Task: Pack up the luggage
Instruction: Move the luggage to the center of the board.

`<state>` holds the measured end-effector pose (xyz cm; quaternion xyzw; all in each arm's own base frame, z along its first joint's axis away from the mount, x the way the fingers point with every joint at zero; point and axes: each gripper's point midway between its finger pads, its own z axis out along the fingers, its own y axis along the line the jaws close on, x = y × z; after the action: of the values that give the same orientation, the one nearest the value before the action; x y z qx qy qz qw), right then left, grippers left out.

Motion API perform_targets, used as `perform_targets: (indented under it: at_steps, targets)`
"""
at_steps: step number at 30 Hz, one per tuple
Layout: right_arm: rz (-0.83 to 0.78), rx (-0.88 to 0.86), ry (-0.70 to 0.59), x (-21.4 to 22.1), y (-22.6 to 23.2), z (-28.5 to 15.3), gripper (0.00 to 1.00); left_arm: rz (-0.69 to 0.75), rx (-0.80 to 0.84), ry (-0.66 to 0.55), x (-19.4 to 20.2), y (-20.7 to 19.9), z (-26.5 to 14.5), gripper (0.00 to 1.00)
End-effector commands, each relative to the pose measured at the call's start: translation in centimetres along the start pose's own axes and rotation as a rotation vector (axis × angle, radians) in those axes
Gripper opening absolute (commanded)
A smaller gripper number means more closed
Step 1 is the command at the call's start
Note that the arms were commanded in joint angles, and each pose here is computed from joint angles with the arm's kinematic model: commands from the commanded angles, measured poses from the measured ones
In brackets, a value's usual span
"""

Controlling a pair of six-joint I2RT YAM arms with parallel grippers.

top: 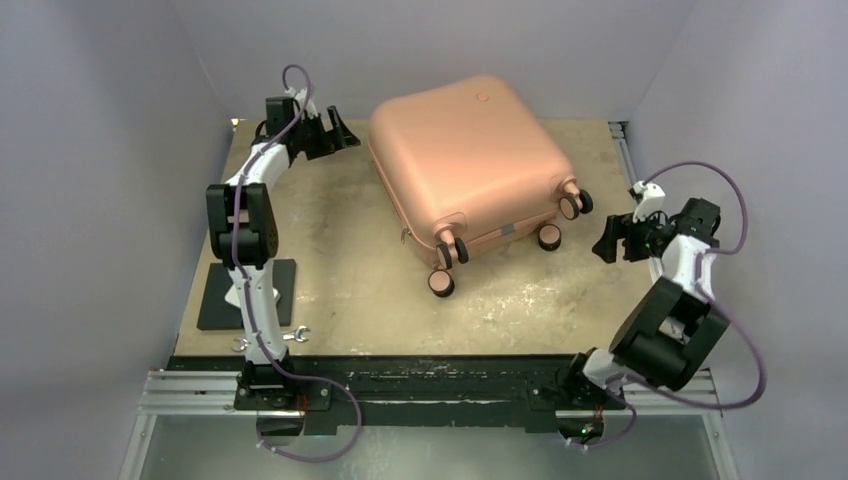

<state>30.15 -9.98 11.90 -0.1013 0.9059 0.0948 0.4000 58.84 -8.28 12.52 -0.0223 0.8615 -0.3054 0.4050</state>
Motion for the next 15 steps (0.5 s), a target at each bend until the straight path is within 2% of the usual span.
perform_targets:
  at_steps: [1,10,15]
  targets:
    - [0.046,-0.179,-0.029,-0.3,0.1,1.4,0.84,-0.068,0.127,-0.077,-2.9,-2.2,1.0,0.95]
    - [0.218,-0.491,0.007,0.9,0.9,5.6,0.72,-0.181,0.182,-0.059,-2.1,-1.6,3.8,0.96]
    - [0.234,-0.53,-0.007,0.0,0.9,7.5,0.7,-0.168,0.194,-0.038,-1.1,-2.1,4.9,0.96]
